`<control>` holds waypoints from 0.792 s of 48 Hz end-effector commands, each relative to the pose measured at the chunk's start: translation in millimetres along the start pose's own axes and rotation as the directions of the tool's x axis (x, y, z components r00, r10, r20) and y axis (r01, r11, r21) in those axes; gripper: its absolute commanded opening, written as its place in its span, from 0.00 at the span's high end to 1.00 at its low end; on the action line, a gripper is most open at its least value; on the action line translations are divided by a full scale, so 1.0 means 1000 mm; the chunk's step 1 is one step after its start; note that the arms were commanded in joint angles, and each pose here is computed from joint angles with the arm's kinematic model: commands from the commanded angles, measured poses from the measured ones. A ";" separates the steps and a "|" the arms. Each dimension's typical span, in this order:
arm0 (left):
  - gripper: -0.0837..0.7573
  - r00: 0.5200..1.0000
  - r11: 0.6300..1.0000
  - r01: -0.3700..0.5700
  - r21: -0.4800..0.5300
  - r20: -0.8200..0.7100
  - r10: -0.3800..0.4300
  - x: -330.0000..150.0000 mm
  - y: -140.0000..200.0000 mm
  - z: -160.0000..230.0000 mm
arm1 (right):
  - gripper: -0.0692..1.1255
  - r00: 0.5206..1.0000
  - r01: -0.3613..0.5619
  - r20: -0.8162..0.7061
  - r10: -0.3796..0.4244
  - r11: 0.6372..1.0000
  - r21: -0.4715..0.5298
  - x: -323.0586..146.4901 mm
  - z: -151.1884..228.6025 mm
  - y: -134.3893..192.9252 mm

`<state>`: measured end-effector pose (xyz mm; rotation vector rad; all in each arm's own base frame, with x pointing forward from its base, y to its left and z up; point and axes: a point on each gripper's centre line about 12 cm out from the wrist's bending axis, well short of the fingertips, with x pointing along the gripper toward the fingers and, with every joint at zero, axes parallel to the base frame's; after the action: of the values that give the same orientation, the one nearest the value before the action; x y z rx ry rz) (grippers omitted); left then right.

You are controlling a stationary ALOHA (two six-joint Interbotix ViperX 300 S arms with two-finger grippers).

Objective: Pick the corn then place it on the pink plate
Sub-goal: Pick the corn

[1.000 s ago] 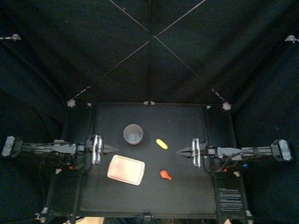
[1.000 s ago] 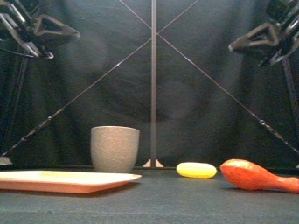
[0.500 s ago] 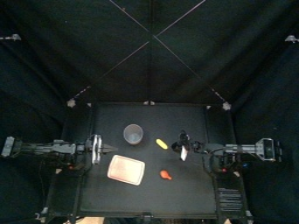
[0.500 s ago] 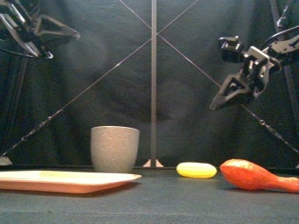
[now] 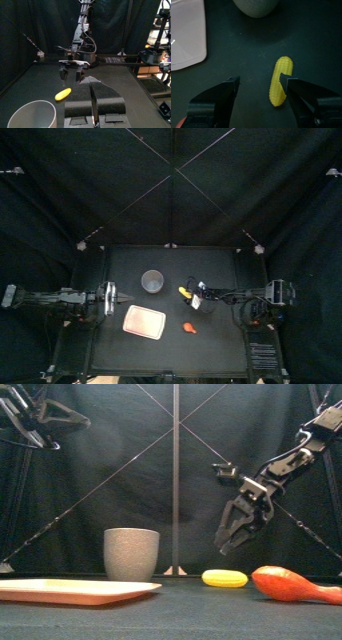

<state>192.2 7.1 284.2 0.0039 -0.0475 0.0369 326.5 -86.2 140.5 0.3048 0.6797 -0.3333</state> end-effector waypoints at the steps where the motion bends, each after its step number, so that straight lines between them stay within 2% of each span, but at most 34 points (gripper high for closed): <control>1: 0.94 1.000 1.000 0.003 0.001 0.023 -0.003 0.001 -0.001 0.009 | 0.13 1.000 0.025 0.010 -0.025 1.000 0.017 0.009 0.010 -0.010; 8: 0.94 1.000 1.000 0.005 0.001 0.021 -0.005 0.001 -0.001 0.008 | 0.13 0.998 0.056 -0.020 -0.055 0.998 0.019 0.022 0.007 -0.024; 26: 0.94 1.000 1.000 0.009 0.000 0.020 -0.009 0.001 -0.002 0.007 | 0.16 0.991 0.073 -0.115 -0.071 0.997 0.011 0.033 -0.006 -0.029; 32: 0.94 1.000 1.000 0.010 0.001 0.018 -0.010 0.001 -0.002 0.007 | 0.26 0.993 0.066 -0.103 -0.065 0.998 0.007 0.032 -0.002 -0.025; 38: 0.94 1.000 1.000 0.009 0.000 0.020 -0.009 0.001 -0.002 0.007 | 0.43 0.993 0.065 -0.096 -0.063 0.998 0.015 0.033 0.002 -0.025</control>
<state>192.0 5.9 283.6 0.0038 -0.0460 0.0307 334.3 -113.3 101.2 0.3190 0.8335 -0.3878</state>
